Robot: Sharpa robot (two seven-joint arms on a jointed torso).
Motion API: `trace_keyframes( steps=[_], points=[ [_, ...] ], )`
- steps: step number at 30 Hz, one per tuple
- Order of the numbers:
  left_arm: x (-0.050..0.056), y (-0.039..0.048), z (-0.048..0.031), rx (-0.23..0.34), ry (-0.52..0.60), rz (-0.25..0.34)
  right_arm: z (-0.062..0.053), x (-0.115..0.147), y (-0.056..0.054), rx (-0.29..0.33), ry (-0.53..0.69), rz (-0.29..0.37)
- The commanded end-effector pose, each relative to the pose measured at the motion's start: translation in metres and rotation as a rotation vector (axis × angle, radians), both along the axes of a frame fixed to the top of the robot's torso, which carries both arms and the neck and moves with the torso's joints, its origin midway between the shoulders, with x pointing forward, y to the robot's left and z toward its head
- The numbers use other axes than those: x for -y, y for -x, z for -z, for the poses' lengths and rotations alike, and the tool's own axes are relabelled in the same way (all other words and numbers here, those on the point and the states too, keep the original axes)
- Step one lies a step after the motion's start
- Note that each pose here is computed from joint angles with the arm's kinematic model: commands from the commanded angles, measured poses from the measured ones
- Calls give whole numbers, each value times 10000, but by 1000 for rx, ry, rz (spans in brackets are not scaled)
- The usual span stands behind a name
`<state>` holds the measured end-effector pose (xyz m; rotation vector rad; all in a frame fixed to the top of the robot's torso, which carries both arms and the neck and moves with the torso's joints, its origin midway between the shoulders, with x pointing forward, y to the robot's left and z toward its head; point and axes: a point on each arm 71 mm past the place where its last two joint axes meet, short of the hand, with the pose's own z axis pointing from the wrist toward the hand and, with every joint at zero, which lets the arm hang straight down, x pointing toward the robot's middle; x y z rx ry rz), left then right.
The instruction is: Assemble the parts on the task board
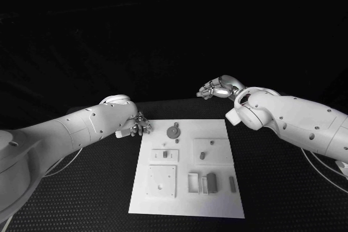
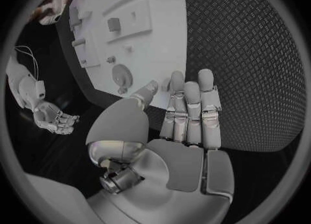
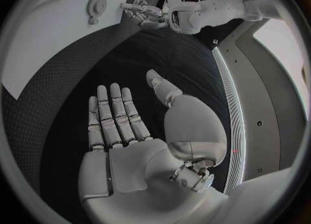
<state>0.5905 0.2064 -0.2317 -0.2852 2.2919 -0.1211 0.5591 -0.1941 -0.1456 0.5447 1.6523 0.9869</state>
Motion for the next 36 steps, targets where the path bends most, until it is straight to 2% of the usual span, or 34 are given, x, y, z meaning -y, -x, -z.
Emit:
trace_keyframes(
  steps=[1, 8, 36],
  points=[
    [41, 7, 16, -4, 9, 13, 0, -15, 5, -3, -1, -14],
    [45, 10, 42, -5, 8, 10, 0, -25, 9, -4, -1, -19],
    [19, -1, 43, -8, 45, -13, 4, -21, 14, -11, 0, -24]
  ],
)
